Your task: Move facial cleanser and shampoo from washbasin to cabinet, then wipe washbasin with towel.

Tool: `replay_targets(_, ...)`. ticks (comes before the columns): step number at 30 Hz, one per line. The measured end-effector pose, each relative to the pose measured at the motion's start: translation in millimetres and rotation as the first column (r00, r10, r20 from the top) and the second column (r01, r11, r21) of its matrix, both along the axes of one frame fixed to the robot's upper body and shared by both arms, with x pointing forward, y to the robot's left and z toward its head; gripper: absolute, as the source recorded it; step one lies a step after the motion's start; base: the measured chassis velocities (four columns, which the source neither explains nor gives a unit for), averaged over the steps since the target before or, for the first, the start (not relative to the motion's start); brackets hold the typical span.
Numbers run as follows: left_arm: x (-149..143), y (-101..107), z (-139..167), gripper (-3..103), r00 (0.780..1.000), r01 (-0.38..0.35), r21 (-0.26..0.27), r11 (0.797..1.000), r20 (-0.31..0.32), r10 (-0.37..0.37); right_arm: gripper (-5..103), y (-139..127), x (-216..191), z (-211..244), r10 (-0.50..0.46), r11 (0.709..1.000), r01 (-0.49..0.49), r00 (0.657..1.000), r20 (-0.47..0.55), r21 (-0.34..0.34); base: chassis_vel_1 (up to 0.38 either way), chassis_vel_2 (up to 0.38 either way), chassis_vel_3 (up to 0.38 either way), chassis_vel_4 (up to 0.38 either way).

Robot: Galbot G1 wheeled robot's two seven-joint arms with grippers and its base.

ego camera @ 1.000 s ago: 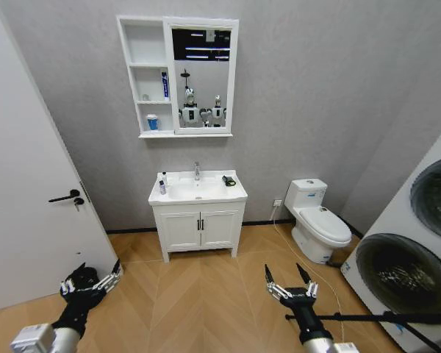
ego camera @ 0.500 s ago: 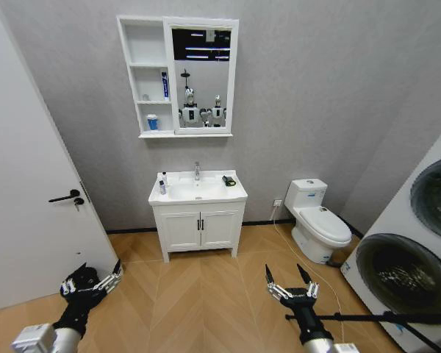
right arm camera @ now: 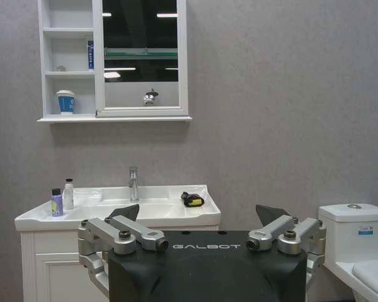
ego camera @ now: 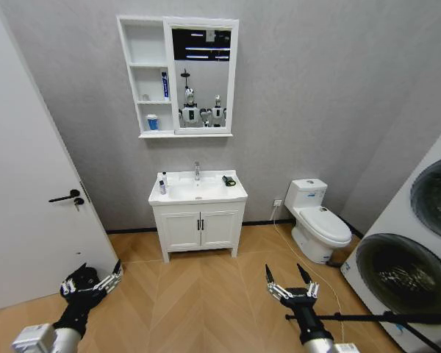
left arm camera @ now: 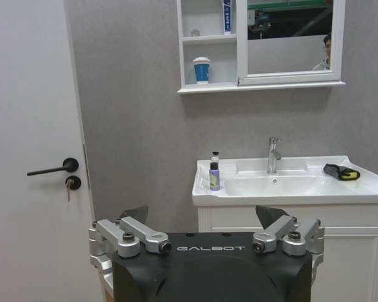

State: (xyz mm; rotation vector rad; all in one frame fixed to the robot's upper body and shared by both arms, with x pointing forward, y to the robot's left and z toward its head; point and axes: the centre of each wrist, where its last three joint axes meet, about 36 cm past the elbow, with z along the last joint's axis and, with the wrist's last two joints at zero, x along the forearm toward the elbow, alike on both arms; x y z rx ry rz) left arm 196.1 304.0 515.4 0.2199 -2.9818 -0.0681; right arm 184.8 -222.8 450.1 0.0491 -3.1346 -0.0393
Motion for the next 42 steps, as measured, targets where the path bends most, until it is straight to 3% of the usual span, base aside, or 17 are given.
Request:
replay_targets(22, 2, -8, -7, 97, 1.0, 0.017, 0.013, 1.0, -0.006, -0.017, 100, -4, 3, -11, 0.002, 1.0, -0.002, 1.0, 0.002, -0.006, -0.03, 0.028, 0.031, -0.029)
replay_targets(42, 2, -8, -9, 97, 1.0, 0.019, 0.012, 1.0, -0.014, -0.019, 100, -4, 4, -15, -0.001, 1.0, 0.001, 1.0, 0.003, -0.002, -0.269, 0.271, 0.28, -0.277)
